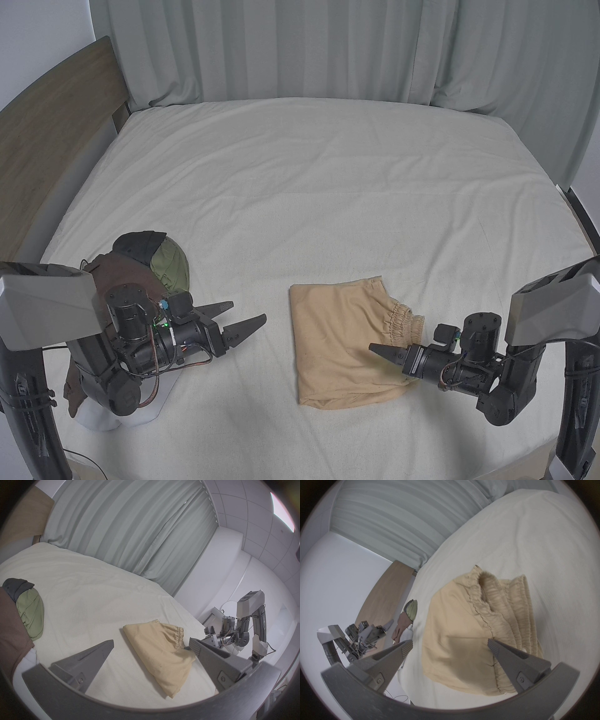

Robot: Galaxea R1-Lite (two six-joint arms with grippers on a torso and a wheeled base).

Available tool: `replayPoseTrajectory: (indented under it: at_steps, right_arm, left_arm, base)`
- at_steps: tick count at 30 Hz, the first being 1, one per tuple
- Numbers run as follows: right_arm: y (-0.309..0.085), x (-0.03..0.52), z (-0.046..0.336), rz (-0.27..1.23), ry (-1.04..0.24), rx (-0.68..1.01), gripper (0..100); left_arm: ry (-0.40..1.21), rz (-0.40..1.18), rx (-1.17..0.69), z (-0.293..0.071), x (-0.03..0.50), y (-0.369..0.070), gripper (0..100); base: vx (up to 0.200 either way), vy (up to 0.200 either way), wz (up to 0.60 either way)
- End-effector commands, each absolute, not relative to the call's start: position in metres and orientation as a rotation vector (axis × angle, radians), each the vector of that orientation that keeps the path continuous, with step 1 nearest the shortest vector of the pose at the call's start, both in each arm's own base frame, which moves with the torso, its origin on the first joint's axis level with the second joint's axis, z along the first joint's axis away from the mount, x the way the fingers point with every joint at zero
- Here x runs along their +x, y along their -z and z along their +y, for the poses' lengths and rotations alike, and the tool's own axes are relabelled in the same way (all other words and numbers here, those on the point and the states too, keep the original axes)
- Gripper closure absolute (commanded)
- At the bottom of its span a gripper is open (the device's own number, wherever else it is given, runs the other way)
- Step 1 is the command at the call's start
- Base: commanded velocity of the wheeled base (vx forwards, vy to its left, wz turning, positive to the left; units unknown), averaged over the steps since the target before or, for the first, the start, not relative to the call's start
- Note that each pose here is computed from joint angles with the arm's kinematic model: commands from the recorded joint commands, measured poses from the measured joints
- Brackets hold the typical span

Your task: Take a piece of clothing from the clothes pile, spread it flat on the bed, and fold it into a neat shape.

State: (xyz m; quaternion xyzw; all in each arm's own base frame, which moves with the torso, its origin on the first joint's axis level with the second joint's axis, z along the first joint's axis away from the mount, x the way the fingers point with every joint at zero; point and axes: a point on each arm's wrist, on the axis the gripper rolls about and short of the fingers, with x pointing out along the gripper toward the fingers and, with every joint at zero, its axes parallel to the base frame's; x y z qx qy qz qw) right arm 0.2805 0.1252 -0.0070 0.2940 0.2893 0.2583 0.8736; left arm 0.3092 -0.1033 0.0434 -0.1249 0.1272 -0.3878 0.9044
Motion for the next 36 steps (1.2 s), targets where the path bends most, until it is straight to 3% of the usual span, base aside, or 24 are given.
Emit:
replayPoseTrajectory:
  at_steps: [1,16,22,25,33,36]
  right_arm:
    - [0.025,0.277,0.124,0.671,-0.516,0.603,0]
    - [0.035,0.273,0.121,0.693,-0.516,0.544,0]
    - [-0.009,0.292,0.125,0.508,-0.568,0.586,0]
    - [-0.012,0.298,0.123,0.482,-0.563,0.591,0]
    - [0.001,0.313,0.128,0.478,-0.559,0.598,0]
    - [0.022,0.323,0.128,0.488,-0.494,0.594,0]
  left_arm:
    - [0.798,0.271,-0.259,-0.103,0.31,-0.041,0]
    - [0.796,0.282,-0.261,-0.103,0.31,-0.037,0]
    - [0.798,0.285,-0.26,-0.103,0.31,-0.036,0]
    - [0.799,0.287,-0.261,-0.104,0.31,-0.036,0]
    - [0.803,0.302,-0.259,-0.106,0.309,-0.031,0]
    - [0.803,0.301,-0.259,-0.106,0.309,-0.032,0]
  base:
    - [0.0,0.0,0.0]
    - [0.0,0.0,0.0]
    - [0.0,0.0,0.0]
    - [0.0,0.0,0.0]
    - [0.0,0.0,0.0]
    - [0.0,0.0,0.0]
